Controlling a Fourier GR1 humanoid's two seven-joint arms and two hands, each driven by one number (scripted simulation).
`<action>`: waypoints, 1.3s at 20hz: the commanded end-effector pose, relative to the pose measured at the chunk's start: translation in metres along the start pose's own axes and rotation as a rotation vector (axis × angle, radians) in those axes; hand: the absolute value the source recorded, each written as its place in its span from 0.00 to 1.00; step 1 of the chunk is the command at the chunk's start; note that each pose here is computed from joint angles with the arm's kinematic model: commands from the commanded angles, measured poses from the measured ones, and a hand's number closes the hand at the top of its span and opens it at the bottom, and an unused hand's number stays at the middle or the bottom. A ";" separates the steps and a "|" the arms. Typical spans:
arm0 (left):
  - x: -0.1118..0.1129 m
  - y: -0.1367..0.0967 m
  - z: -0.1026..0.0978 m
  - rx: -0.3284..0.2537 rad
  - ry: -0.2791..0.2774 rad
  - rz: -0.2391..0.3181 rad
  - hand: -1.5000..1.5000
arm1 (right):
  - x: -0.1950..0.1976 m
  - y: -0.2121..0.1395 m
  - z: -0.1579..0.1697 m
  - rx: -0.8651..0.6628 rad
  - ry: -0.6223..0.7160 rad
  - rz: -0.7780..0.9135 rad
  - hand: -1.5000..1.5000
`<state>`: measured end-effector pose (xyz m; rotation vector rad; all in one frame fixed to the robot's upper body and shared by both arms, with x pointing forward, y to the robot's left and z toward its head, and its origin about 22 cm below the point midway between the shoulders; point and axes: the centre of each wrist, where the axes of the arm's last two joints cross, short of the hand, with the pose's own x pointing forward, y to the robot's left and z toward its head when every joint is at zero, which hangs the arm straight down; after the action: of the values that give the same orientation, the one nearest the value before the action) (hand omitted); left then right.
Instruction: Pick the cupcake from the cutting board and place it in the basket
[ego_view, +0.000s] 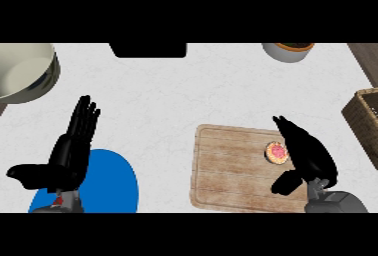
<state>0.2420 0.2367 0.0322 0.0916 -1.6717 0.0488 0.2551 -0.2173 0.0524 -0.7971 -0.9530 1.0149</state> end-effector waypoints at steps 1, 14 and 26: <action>-0.012 -0.004 0.013 -0.001 0.011 0.007 0.50 | 0.003 0.011 -0.003 -0.001 0.004 -0.003 0.00; 0.004 0.014 0.001 0.008 0.008 0.009 0.50 | 0.004 0.041 -0.017 0.070 -0.018 0.040 1.00; 0.011 0.005 -0.002 0.017 -0.022 0.010 0.50 | 0.018 0.028 -0.011 0.032 -0.124 0.181 1.00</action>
<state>0.2379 0.2374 0.0345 0.0931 -1.6784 0.0594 0.2701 -0.2128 0.0219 -0.8046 -0.9664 1.2106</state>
